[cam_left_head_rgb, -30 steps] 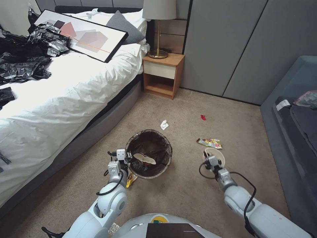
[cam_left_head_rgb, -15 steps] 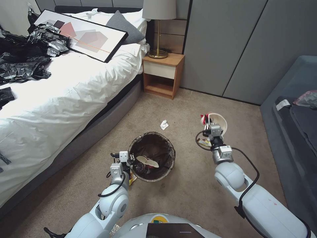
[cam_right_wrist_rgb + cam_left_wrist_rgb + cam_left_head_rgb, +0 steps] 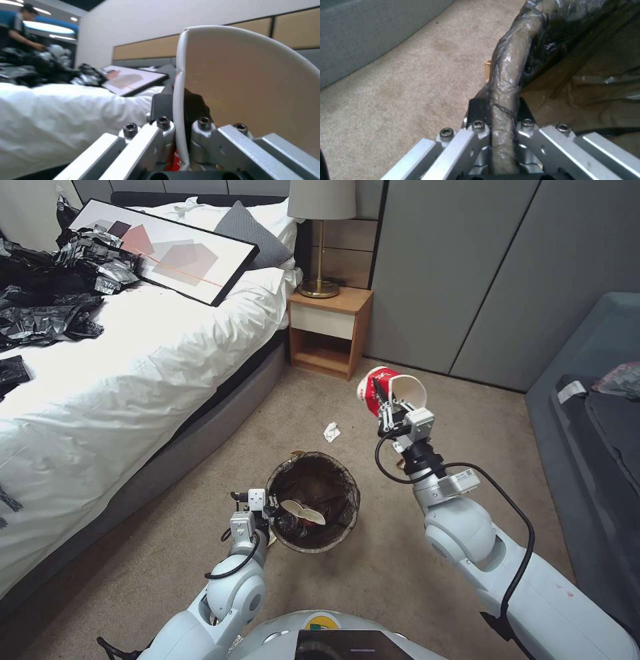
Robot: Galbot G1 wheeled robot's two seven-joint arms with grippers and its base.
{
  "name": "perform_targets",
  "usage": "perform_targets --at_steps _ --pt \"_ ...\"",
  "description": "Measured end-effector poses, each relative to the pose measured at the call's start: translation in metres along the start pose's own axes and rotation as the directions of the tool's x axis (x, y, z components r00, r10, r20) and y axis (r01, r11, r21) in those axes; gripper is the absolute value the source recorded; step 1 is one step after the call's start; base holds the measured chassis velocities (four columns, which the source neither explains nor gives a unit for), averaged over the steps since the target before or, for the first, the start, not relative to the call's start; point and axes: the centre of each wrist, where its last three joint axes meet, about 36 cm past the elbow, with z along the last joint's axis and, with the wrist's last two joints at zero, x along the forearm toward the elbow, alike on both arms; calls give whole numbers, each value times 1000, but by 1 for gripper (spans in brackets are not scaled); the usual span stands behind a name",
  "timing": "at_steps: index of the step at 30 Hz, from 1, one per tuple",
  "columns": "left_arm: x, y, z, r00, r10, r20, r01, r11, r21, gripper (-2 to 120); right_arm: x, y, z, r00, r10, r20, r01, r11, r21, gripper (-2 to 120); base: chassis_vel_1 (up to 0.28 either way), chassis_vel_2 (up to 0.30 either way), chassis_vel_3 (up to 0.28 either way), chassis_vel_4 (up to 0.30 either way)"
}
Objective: Pick up the trash bin, then pick up the garbage from the floor and place it into the trash bin.
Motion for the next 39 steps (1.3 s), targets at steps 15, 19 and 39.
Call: perform_targets --at_steps 15,19,39 --pt "0 -1 0 1000 4 -1 -4 1000 -2 2 2 8 -5 998 -69 3 69 997 -34 0 0 0 0 0" --pt "0 -2 0 1000 4 -1 -4 1000 -3 2 4 10 -6 996 -87 1 87 995 -41 0 0 0 0 0" --pt "-2 -2 -6 1000 3 16 -3 1000 5 2 60 59 36 902 -388 -188 366 919 -144 0 0 0 0 0"
